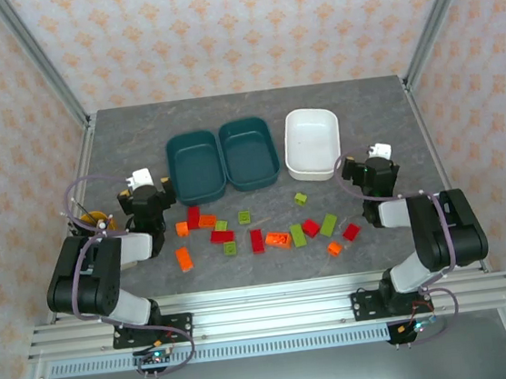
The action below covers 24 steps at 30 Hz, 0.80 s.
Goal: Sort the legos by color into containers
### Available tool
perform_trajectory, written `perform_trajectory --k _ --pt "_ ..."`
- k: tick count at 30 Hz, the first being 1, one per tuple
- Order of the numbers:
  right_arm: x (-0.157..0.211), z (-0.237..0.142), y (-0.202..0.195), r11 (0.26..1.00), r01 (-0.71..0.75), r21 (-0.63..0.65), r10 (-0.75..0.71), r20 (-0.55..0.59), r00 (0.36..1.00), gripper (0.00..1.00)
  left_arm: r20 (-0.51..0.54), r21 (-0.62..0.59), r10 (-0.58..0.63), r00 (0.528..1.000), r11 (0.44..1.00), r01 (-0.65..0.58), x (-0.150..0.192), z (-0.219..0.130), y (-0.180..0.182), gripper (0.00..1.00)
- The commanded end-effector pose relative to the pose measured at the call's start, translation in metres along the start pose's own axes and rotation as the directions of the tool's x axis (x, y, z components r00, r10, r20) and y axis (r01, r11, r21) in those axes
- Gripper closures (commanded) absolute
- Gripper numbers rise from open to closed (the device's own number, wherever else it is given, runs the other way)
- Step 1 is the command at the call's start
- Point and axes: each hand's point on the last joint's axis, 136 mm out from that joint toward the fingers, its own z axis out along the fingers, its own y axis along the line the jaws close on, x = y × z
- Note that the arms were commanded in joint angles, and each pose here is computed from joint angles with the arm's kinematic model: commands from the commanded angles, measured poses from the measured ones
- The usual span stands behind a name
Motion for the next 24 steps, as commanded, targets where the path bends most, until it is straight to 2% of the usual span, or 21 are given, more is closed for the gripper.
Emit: perform_trajectory --k 1,19,21,22,24 --pt "-0.012 0.002 -0.004 1.000 -0.023 0.018 0.022 0.038 0.999 0.01 0.029 -0.033 0.001 1.000 0.999 0.000 -0.008 0.000 0.004 0.00" --pt "-0.011 0.002 -0.004 1.000 -0.022 0.018 0.021 0.037 0.999 0.01 0.029 -0.032 0.001 1.000 0.999 0.000 -0.008 0.000 0.004 0.00" --pt "-0.017 -0.001 -0.006 0.999 -0.031 0.025 0.029 0.058 0.998 0.01 0.027 -0.035 0.004 1.000 0.999 -0.004 -0.013 -0.002 0.005 0.00" --pt "-0.023 -0.006 -0.008 0.999 -0.026 0.039 0.024 0.041 0.999 0.01 0.005 -0.041 0.017 1.000 0.999 -0.017 -0.025 -0.005 0.005 0.00" --pt "-0.056 -0.022 -0.014 0.994 -0.042 0.102 0.036 0.059 0.998 0.01 -0.016 -0.099 0.017 1.000 0.995 -0.018 -0.058 -0.015 0.009 0.00"
